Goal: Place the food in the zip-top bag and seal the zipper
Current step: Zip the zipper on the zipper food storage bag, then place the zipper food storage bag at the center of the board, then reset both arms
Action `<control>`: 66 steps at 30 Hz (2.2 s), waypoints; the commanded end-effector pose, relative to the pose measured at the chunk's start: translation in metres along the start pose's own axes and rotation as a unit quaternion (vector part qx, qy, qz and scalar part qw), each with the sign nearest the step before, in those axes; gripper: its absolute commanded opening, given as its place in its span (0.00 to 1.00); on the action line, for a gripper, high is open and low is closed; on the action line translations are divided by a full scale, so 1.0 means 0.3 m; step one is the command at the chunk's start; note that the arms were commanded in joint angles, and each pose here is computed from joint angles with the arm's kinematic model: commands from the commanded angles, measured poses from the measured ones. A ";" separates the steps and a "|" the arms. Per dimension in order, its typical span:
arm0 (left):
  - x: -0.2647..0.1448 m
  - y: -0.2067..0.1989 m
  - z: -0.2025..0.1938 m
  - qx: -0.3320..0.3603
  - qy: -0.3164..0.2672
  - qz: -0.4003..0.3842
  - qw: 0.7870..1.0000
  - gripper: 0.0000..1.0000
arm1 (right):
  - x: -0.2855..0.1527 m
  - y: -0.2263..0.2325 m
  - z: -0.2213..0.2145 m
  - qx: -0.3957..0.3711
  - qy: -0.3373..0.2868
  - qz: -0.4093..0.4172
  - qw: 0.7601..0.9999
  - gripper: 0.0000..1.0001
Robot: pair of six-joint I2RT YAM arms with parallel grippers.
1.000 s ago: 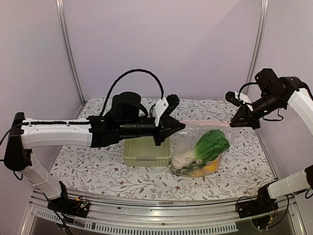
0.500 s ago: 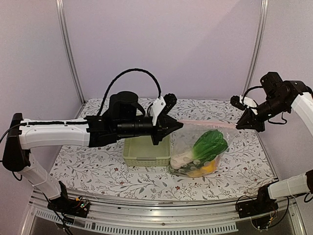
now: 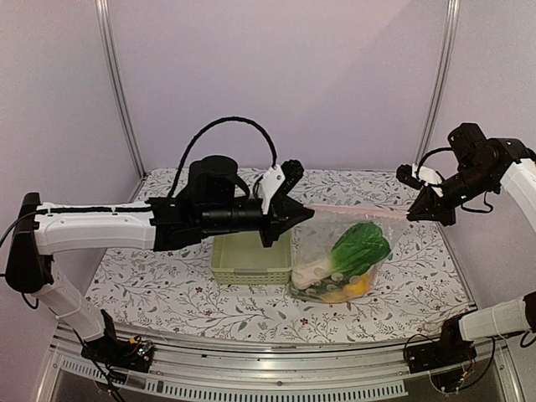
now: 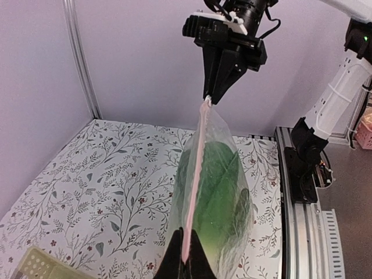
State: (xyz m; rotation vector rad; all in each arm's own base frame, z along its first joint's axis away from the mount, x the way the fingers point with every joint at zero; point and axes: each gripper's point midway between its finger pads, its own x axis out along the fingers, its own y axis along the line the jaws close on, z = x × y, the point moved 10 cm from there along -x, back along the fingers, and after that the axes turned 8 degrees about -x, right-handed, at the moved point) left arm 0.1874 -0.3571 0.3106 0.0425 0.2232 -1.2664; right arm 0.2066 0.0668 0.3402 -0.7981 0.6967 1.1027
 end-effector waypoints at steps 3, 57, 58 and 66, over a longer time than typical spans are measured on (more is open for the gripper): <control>0.076 0.143 0.049 0.028 -0.034 0.016 0.999 0.00 | -0.035 -0.084 0.000 0.000 0.007 -0.045 0.999 0.00; -0.587 0.455 0.086 -0.175 -0.044 0.485 0.856 1.00 | -0.123 -0.189 0.020 0.350 -0.265 -0.373 0.818 0.99; -0.609 0.458 0.090 -0.166 -0.051 0.490 0.854 1.00 | -0.120 -0.200 0.010 0.357 -0.257 -0.389 0.809 0.99; -0.695 0.430 0.000 -0.108 -0.107 0.513 0.845 1.00 | -0.068 -0.170 -0.014 0.323 -0.275 -0.379 0.823 0.99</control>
